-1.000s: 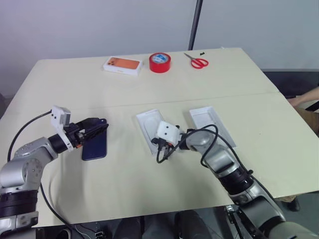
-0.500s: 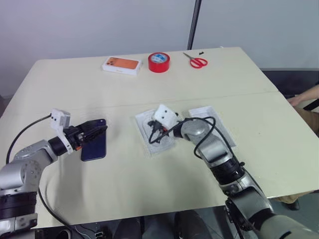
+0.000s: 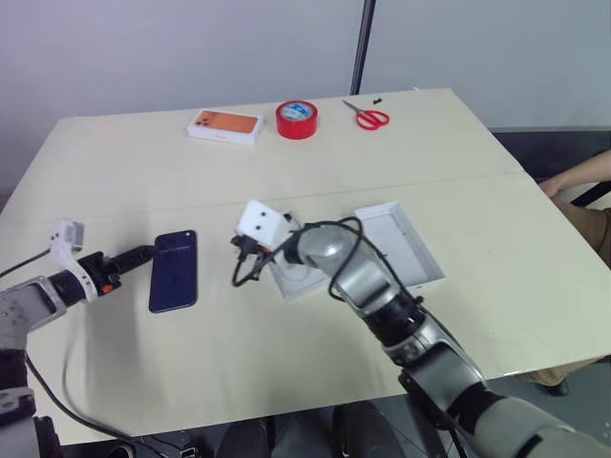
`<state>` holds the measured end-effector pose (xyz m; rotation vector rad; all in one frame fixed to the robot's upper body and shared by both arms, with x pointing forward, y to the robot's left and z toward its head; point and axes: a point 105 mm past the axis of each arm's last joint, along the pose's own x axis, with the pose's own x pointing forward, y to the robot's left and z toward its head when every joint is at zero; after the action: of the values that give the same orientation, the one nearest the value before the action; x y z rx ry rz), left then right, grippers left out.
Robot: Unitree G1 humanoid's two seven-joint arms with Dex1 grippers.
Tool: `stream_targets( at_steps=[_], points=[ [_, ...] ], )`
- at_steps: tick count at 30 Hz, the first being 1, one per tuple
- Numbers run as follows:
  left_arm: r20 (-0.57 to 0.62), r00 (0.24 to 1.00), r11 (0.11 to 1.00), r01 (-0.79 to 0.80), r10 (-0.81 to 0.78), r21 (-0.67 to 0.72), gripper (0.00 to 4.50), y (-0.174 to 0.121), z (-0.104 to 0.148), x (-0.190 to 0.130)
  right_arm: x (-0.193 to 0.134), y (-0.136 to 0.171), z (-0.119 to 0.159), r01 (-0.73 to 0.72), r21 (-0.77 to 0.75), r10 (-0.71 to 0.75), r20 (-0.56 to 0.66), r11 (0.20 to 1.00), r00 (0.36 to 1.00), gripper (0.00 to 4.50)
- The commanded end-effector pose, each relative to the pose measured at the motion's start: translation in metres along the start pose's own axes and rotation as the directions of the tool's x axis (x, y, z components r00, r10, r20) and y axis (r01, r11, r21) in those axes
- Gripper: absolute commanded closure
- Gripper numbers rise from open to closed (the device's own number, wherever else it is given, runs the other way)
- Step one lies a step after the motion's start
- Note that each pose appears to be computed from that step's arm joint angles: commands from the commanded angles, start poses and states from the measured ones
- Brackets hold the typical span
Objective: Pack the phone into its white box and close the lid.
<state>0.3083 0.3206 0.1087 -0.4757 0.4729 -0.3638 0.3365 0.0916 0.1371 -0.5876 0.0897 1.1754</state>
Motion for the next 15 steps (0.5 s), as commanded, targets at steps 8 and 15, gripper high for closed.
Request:
stream_targets(
  at_steps=[8,15],
  points=[
    [-0.170,0.985,1.000,0.012,-0.010,0.008,1.03,0.002,-0.030,0.010,0.047,0.044,-0.016,-0.106,-0.119,0.088,-0.147,0.987,0.985,4.46],
    [-0.251,0.964,0.996,0.085,-0.083,-0.004,1.03,-0.016,-0.059,0.022,0.049,0.037,-0.020,-0.078,-0.114,0.060,-0.154,0.990,0.986,4.46]
  ],
)
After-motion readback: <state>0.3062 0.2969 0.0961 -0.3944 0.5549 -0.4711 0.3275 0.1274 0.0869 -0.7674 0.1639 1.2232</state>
